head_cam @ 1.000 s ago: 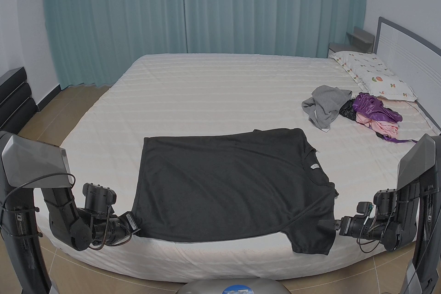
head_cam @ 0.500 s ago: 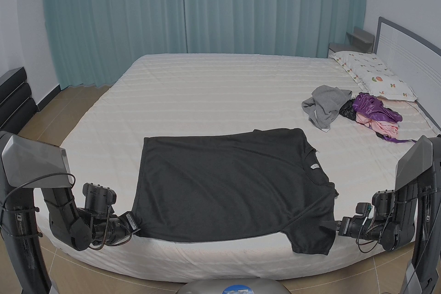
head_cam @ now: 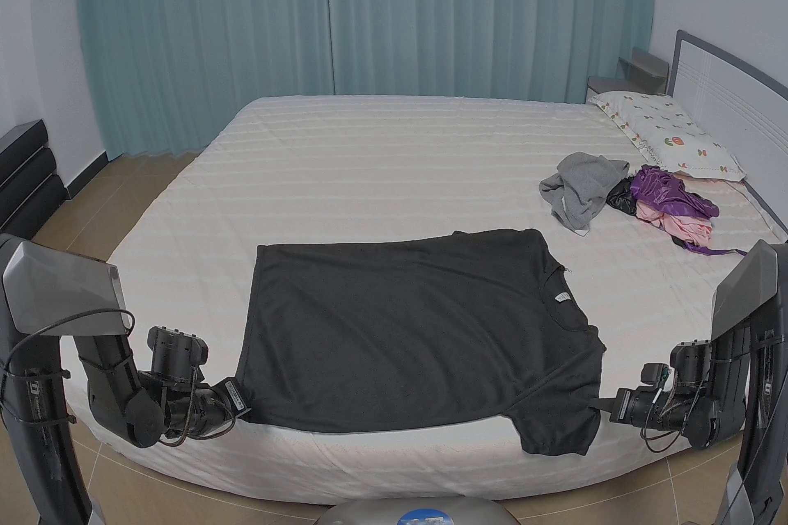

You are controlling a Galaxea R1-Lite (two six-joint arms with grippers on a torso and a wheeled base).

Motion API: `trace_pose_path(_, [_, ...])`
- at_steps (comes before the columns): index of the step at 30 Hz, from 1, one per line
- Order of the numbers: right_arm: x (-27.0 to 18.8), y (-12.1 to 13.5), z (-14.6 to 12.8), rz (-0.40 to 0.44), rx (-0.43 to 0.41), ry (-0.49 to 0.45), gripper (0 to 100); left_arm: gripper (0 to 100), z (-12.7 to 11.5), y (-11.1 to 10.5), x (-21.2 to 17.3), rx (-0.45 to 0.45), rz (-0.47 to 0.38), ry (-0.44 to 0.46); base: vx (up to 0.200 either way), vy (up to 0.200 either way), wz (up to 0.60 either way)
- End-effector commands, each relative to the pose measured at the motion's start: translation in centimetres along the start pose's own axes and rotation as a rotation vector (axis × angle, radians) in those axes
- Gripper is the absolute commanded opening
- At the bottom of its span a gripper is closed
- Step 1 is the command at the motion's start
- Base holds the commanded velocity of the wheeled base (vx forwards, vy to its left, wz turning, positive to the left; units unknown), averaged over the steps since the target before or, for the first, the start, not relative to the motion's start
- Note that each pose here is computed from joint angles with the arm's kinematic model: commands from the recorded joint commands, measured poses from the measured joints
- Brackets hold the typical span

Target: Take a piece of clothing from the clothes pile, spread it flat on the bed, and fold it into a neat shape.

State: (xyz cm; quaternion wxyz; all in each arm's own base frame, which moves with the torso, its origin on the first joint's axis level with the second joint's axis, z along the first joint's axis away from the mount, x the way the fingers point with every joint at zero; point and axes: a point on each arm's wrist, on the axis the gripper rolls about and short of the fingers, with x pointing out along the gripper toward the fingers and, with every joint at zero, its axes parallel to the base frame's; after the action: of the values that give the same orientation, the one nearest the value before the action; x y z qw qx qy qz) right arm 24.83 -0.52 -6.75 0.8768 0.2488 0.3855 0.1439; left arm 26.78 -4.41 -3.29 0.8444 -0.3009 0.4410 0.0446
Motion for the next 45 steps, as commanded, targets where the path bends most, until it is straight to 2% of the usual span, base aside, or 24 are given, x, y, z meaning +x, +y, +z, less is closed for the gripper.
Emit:
trace_pose_path(1, [-1.3,0.6,0.4,0.01,-0.004,-0.025,0,0,0.0,0.0,0.0,-0.001,-0.001,-0.002,0.0,0.0,0.0])
trace_pose_path(5, [-2.8,1.0,0.4,0.032,0.005,-0.027,0,0,0.2,0.0,-0.1,-0.004,-0.002,-0.007,0.0,0.0,0.0])
trace_pose_path(9, [-4.6,1.2,-0.2,0.091,0.03,0.008,0,0,0.2,0.2,-0.2,-0.005,0.004,-0.008,0.0,0.0,0.0])
trace_pose_path(13, [-5.1,0.7,-0.6,0.084,-0.033,0.016,0,0,0.7,0.4,-0.6,-0.014,0.004,-0.027,0.0,0.0,0.0])
trace_pose_path(19, [-5.0,0.1,-0.9,0.07,-0.025,0.029,0,0,0.6,0.6,-1.3,-0.005,0.008,-0.03,0.0,0.0,0.0])
trace_pose_path(23, [-5.4,0.3,-1.3,0.061,-0.031,0.078,0,0,-0.2,1.2,-1.5,0.064,0.031,0.002,0.0,0.0,0.0])
trace_pose_path(28, [-6.0,0.3,-1.8,0.05,-0.071,0.13,0,0,-0.4,1.3,-1.8,0.077,0.037,0.005,0.0,0.0,0.0])
trace_pose_path(34, [-6.5,0.0,-1.8,0.038,-0.08,0.135,0,0,-0.9,1.7,-2.4,0.137,0.054,0.022,0.0,0.0,0.0])
trace_pose_path(40, [-7.0,-0.1,-2.1,0.03,-0.101,0.155,0,0,-1.2,1.9,-2.7,0.156,0.065,0.027,0.0,0.0,0.0])
trace_pose_path(45, [-7.3,0.1,-2.2,0.028,-0.108,0.174,0,0,-2.0,2.4,-3.6,0.229,0.082,0.058,0.0,0.0,0.0])
